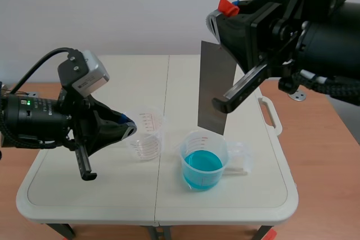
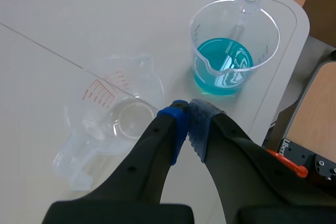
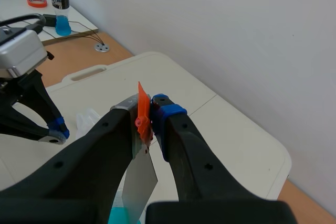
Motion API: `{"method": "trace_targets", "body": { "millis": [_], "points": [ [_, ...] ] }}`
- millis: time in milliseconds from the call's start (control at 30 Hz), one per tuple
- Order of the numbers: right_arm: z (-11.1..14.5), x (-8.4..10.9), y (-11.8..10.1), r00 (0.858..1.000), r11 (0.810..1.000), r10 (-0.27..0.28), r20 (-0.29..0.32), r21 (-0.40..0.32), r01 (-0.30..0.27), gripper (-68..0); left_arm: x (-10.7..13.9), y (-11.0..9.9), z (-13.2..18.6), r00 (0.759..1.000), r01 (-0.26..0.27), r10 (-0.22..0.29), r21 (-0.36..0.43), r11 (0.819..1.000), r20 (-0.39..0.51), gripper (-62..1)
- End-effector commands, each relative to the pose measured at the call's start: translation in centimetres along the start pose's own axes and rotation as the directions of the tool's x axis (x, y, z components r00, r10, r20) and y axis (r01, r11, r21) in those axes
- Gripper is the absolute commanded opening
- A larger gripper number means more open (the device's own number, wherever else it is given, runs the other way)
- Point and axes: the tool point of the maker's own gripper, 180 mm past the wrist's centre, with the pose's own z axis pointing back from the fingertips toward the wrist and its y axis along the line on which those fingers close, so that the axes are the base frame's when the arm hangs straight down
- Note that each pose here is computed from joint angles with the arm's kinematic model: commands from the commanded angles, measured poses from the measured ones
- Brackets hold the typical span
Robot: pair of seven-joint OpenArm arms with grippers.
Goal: Hold the metal plate by the orange handle, dip it into the blue solution, take it out and point at it, then put the plate back in the beaker on the left.
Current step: 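Point at the plate with the left hand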
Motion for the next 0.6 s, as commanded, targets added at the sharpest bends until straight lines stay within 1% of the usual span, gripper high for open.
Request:
{"method": "trace_targets", "body": {
  "millis": [0,100,267,433,567],
  "points": [
    [0.0,1.3,0.1,0.999,1.0,0.012,0.043,0.005,-0.012,-66.0,1.3,0.4,-0.3,0.999,0.02,-0.02,0.005,1.0,0.035,-59.1],
    [0.0,1.3,0.1,0.999,1.0,0.012,0.043,0.005,-0.012,-66.0,1.4,0.5,-1.3,0.999,0.027,-0.027,-0.008,1.0,0.023,-59.1],
    [0.0,1.3,0.1,0.999,1.0,0.012,0.044,0.005,-0.012,-66.0,2.1,0.2,-2.7,0.999,0.04,-0.039,-0.035,0.999,0.033,-59.1],
    [0.0,1.3,0.1,0.999,1.0,0.012,0.044,0.005,-0.012,-66.0,3.0,-1.0,-3.4,0.997,0.073,-0.068,-0.11,0.991,0.048,-59.1],
    [0.0,1.3,0.1,0.999,1.0,0.012,0.044,0.005,-0.012,-66.0,3.6,-1.3,-3.6,0.995,0.092,-0.085,-0.132,0.987,0.057,-59.1]
  ]
}}
